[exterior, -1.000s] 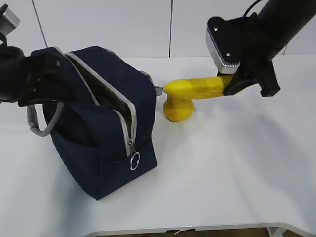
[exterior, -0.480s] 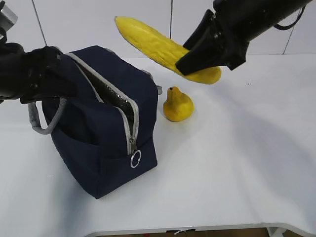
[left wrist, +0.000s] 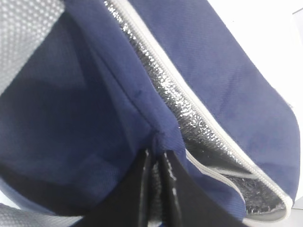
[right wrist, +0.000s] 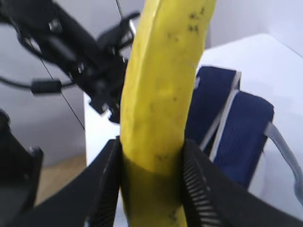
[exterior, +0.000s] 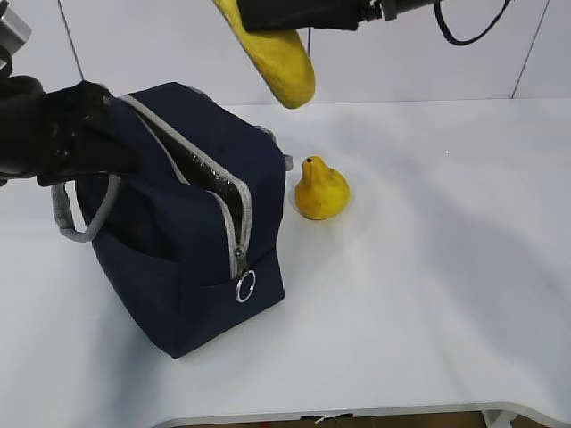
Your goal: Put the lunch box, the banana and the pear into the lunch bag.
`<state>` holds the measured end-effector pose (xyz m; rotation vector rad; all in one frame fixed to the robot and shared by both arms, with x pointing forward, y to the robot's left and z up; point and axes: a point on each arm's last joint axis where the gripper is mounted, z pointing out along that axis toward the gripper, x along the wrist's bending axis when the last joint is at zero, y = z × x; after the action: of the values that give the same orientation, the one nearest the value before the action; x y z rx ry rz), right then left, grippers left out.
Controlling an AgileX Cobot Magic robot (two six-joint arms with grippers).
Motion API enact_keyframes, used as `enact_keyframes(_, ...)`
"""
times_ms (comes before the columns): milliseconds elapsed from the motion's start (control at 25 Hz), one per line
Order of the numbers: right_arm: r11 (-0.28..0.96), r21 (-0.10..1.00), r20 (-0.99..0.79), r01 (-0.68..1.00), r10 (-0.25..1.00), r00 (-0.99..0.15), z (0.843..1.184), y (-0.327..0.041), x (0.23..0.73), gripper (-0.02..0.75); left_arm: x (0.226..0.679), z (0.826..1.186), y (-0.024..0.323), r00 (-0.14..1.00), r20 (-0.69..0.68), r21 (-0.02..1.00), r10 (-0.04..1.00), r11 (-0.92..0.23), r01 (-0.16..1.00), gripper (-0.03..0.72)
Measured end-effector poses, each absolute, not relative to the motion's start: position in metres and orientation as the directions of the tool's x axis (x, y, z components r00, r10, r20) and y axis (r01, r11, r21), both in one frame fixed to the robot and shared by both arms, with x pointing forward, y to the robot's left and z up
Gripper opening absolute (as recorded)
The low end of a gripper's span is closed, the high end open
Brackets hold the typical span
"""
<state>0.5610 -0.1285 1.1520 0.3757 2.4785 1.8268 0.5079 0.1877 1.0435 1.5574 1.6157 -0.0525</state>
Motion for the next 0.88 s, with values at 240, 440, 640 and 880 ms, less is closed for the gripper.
enact_keyframes(240, 0.255, 0.937, 0.18, 0.238, 0.23, -0.956, 1.15, -0.126, 0.562, 0.309, 0.508, 1.044, 0.188, 0.156, -0.59, 0.515, 0.792, 0.22, 0.828, 0.0)
enact_keyframes(440, 0.385, 0.889, 0.143, 0.249, 0.283, -0.948, 1.137, -0.107, 0.557, 0.309, 0.508, 1.044, 0.188, 0.156, -0.59, 0.515, 0.792, 0.22, 0.828, 0.0)
enact_keyframes(640, 0.438, 0.845, 0.108, 0.306, 0.42, -0.901, 1.137, -0.079, 0.554, 0.309, 0.508, 1.044, 0.188, 0.156, -0.589, 0.516, 0.793, 0.22, 0.828, 0.0)
enact_keyframes(880, 0.333, 0.839, 0.206, 0.431, 0.538, -0.817, 1.146, -0.069, 0.57, 0.309, 0.508, 1.044, 0.188, 0.156, -0.589, 0.517, 0.793, 0.221, 0.827, 0.0)
